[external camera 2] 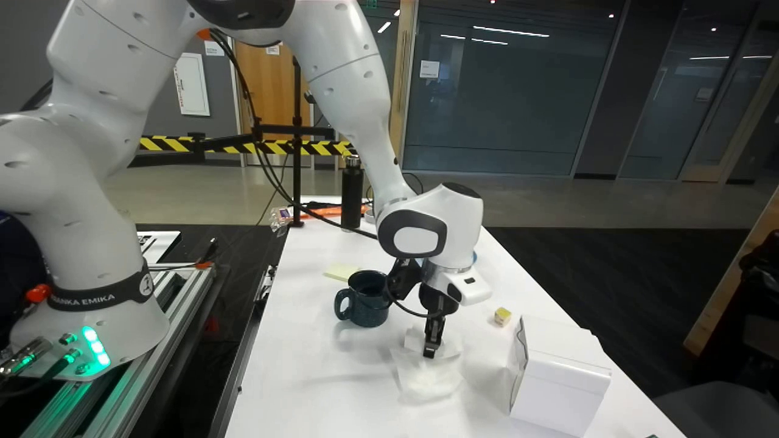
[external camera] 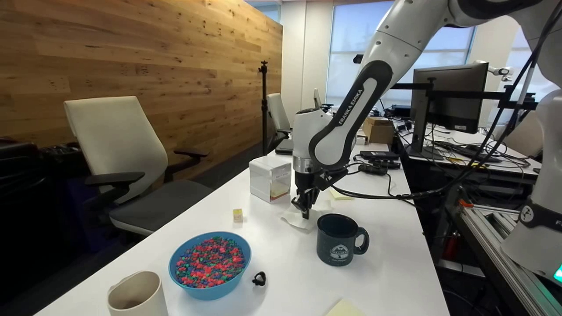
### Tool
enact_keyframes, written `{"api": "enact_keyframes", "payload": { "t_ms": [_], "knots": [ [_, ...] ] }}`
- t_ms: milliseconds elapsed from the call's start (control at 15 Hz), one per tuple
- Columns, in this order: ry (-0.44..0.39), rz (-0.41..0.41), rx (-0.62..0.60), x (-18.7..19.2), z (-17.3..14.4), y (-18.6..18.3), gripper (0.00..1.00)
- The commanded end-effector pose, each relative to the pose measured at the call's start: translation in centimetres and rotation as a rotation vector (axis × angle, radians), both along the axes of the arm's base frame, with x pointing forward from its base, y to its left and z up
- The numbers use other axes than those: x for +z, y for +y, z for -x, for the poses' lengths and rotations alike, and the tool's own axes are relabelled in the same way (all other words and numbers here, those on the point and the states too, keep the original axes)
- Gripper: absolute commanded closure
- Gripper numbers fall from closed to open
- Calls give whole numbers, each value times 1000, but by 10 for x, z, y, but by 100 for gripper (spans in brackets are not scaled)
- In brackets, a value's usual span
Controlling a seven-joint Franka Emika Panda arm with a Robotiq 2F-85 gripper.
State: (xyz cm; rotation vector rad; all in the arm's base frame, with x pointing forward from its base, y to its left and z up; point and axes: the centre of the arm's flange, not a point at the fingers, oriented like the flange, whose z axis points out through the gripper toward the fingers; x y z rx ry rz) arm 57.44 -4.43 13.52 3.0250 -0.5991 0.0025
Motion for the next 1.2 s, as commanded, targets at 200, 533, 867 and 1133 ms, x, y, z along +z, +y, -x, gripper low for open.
{"api": "enact_keyframes", "payload": {
  "t_ms": [200,533,867,1133],
  "knots": [
    [-12,3,-26,3,2,-8,100],
    [-19,30,-141,8,-5,-67,100],
    [-29,63,-222,10,-2,-109,100],
    [-30,61,-215,7,0,-101,100]
  ]
}}
